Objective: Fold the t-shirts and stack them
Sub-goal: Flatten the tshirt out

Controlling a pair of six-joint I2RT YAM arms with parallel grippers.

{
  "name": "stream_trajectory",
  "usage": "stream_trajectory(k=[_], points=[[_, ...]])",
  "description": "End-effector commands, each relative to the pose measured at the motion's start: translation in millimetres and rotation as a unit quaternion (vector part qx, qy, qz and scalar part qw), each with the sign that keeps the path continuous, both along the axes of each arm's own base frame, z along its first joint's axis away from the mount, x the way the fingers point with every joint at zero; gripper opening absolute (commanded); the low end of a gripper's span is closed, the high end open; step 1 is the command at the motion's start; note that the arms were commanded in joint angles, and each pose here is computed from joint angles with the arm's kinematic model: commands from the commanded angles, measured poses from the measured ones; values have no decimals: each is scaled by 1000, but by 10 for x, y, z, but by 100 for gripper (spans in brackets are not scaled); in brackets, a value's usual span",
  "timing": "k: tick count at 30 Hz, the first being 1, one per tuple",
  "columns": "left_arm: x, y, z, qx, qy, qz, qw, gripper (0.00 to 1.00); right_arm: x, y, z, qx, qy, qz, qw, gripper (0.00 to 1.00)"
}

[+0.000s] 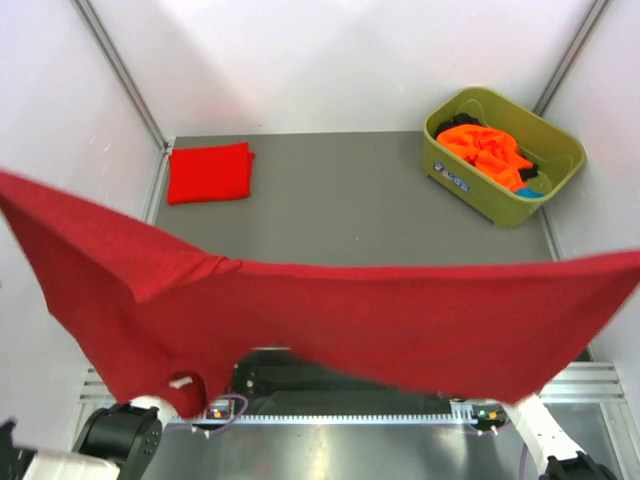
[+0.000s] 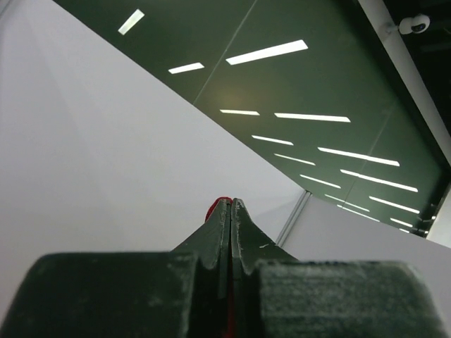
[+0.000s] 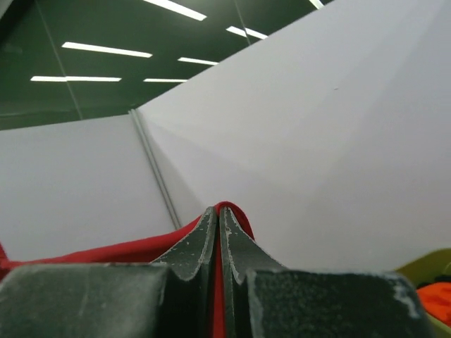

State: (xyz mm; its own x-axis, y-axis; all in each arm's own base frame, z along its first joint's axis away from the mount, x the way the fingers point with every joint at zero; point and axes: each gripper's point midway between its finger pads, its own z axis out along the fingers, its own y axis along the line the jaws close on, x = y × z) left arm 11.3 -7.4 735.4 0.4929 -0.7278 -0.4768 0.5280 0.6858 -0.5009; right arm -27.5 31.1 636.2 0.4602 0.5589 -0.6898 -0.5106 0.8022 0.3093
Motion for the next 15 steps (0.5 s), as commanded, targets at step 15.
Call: stream_trajectory(k=[15], points=[[4165, -663, -2088, 144, 309, 55, 938, 0, 3619, 288, -1900, -49, 234, -86, 967, 0]])
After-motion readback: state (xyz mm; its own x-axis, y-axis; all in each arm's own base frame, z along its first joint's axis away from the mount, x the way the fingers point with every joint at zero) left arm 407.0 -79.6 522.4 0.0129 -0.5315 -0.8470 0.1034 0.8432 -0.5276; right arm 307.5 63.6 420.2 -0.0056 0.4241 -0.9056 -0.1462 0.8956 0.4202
